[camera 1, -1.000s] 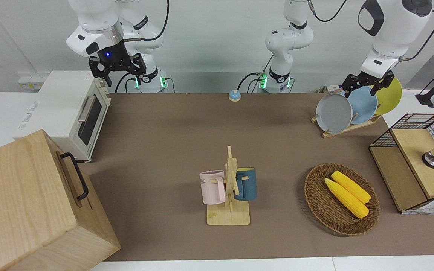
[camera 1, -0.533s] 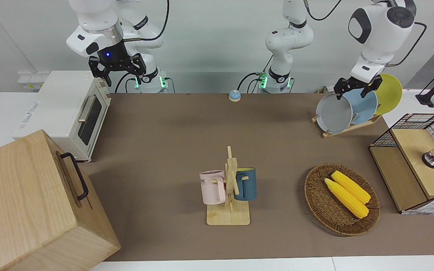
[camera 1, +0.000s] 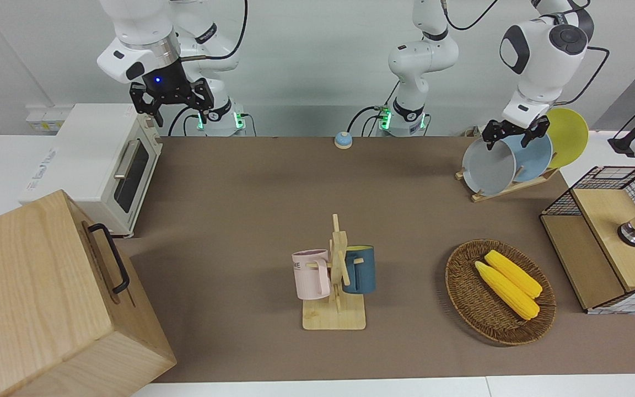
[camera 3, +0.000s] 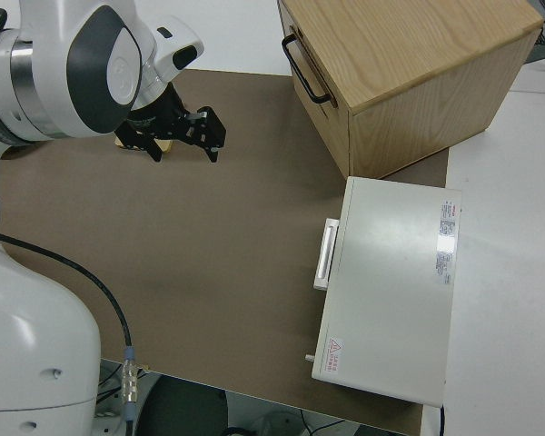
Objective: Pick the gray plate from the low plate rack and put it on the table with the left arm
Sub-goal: 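Lower the left gripper toward the gray plate in the low rack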
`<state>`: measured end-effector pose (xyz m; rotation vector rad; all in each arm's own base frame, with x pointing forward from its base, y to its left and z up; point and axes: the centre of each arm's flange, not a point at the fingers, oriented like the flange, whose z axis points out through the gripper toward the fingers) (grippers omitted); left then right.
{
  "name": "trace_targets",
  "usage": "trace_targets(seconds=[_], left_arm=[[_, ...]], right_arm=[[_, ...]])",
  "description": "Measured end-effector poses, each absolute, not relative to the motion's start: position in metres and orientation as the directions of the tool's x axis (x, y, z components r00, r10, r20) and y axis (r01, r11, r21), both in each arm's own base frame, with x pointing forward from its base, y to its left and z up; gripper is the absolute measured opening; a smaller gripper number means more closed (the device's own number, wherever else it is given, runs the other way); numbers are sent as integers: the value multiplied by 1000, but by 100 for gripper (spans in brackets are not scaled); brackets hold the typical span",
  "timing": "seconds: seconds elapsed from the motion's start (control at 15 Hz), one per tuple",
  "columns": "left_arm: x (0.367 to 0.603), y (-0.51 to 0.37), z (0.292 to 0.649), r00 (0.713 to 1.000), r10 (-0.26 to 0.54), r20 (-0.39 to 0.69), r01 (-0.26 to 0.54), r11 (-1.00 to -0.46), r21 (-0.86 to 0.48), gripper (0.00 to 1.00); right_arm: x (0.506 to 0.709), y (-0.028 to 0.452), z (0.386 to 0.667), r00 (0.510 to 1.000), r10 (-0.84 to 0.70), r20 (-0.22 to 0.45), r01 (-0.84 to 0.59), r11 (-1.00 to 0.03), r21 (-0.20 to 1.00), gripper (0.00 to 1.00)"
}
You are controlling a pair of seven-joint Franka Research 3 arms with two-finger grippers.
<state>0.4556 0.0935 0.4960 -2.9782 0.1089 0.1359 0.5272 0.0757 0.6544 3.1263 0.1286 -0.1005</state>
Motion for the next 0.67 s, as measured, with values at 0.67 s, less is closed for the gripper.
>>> trace_targets(seconds=[0.67], left_arm=[[434,130,451,995,-84,-44,-90,-985,-148,100]], right_arm=[[527,76,654,995,82,-65,82,-997,8,99]])
